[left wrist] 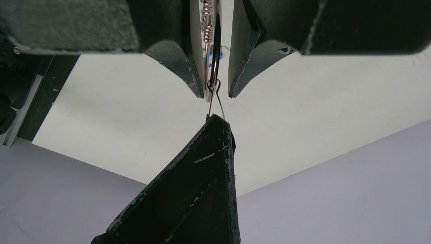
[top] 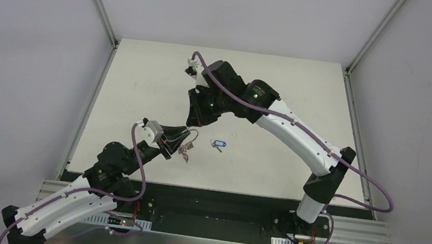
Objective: Put the keys on the keyring
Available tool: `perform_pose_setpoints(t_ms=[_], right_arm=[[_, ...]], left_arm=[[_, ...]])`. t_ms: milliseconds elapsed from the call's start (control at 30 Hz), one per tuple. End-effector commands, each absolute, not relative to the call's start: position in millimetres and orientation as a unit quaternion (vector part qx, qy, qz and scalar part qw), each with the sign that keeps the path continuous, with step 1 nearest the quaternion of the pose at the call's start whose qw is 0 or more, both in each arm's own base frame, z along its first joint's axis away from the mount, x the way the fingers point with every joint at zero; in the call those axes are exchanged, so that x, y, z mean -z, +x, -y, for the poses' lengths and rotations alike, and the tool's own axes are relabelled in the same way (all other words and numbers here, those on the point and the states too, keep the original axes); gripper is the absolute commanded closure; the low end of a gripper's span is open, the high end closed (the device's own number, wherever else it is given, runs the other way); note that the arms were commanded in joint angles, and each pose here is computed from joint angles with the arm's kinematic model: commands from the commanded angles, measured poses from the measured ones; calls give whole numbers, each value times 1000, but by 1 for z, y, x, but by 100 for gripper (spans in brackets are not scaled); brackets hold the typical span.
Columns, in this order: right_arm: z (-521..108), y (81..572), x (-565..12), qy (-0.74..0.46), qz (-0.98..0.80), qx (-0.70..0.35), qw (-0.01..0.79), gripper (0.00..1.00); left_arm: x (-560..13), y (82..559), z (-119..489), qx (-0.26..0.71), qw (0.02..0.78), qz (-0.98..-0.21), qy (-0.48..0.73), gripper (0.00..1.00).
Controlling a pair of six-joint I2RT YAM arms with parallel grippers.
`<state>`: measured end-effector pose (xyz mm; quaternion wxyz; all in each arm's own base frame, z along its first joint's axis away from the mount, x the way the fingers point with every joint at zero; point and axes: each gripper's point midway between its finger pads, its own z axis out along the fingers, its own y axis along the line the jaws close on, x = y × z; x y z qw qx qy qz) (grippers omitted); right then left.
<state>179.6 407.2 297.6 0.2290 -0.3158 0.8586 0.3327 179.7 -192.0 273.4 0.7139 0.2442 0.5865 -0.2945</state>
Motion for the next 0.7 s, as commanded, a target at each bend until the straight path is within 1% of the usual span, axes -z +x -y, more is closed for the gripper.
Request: perform_pose_setpoints(t_ms=[0,667], right_arm=[[-405,176,-316,-317,-849,-346,241,100],[-413,167,-306,-334,-851,-339,220,100]], left_arm=[[-280,177,192,298,725,-570,246,77],[-282,176,190,300,731,-564,241,76]])
